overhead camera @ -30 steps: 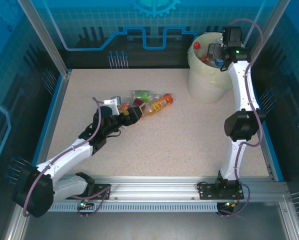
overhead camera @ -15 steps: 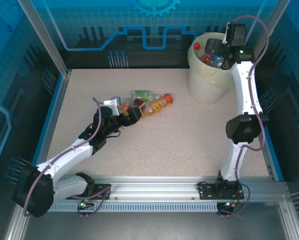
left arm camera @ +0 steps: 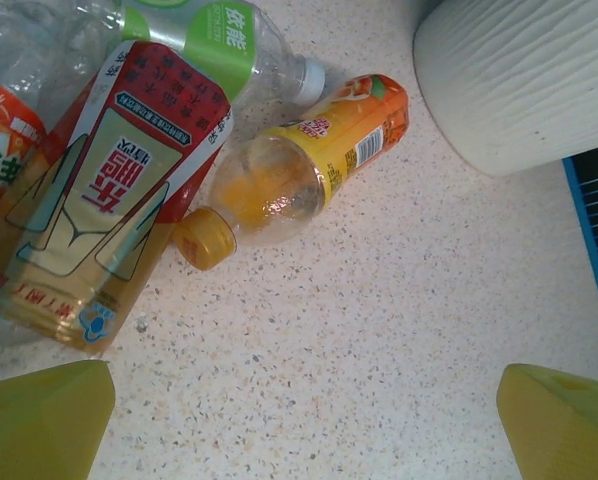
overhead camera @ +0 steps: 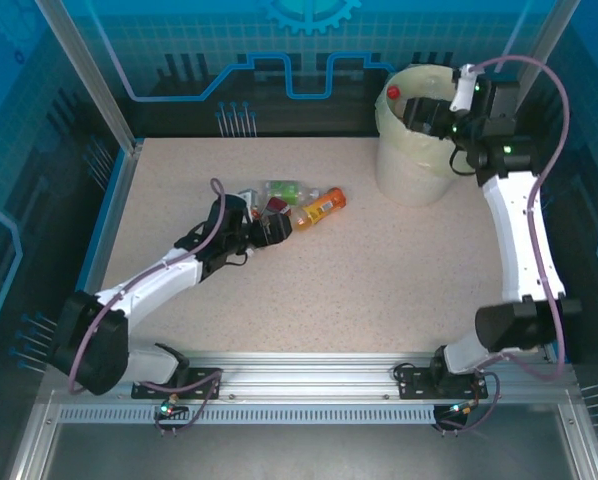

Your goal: Put the plastic bottles in the bin

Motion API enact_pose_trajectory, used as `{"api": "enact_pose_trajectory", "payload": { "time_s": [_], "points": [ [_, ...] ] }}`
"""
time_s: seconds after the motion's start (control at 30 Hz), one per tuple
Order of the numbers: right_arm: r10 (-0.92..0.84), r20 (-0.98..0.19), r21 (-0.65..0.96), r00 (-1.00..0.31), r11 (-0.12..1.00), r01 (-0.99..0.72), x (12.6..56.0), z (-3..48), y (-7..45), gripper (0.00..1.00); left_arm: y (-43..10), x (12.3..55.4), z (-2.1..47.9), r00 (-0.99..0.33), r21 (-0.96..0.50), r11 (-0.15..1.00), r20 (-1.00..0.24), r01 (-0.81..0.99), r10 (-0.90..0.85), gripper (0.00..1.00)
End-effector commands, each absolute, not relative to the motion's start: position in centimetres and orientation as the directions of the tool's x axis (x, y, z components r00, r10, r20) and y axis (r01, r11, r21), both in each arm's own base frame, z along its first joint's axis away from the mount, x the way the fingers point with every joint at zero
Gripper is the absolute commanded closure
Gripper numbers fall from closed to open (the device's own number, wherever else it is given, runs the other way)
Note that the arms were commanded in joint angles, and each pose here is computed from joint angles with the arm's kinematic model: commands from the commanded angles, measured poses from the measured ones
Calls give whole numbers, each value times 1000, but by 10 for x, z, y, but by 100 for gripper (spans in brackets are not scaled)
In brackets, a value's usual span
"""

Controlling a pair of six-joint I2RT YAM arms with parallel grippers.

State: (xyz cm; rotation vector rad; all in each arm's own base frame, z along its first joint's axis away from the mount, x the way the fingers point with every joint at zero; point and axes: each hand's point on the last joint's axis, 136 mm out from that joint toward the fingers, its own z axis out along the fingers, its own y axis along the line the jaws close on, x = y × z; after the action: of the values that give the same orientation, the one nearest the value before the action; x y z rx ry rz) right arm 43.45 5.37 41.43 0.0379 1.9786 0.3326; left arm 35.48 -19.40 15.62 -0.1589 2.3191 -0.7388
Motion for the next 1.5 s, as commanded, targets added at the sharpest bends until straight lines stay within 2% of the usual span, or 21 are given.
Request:
{"api": "enact_pose_trajectory", "payload": {
  "time_s": [0.0, 0.2, 0.3, 0.43, 0.6, 0.9, 1.03, 1.47],
  "points": [
    [172, -910, 284, -378, 921, -266, 410, 421, 89, 0, -213, 356, 153, -787, -457, 870, -599, 187, -145, 1],
    [274, -886, 387, -374, 881, -272, 371, 397, 98, 0, -243, 381, 143, -776, -297, 907, -628, 300, 51, 3],
    [342, -875, 418, -343, 891, -178, 359, 384, 81, 0, -255, 397, 134, -778, -230, 911, -612, 342, 137, 5],
    [340, -889, 396, -306, 906, -146, 342, 380, 68, 0, -265, 420, 116, -778, -131, 913, -578, 386, 246, 8],
    [328, -876, 406, -353, 897, -174, 329, 361, 74, 0, -267, 439, 94, -789, -49, 911, -521, 410, 327, 11],
    [275, -882, 348, -382, 928, -135, 311, 349, 64, 0, -290, 433, 48, -791, 0, 869, -415, 494, 450, 13],
    [274, -883, 345, -381, 929, -132, 308, 350, 63, 0, -293, 428, 37, -798, 10, 870, -395, 492, 456, 15],
    [305, -851, 396, -426, 908, -140, 313, 333, 71, 0, -291, 439, 16, -861, -9, 941, -406, 338, 306, 30]
  ]
}}
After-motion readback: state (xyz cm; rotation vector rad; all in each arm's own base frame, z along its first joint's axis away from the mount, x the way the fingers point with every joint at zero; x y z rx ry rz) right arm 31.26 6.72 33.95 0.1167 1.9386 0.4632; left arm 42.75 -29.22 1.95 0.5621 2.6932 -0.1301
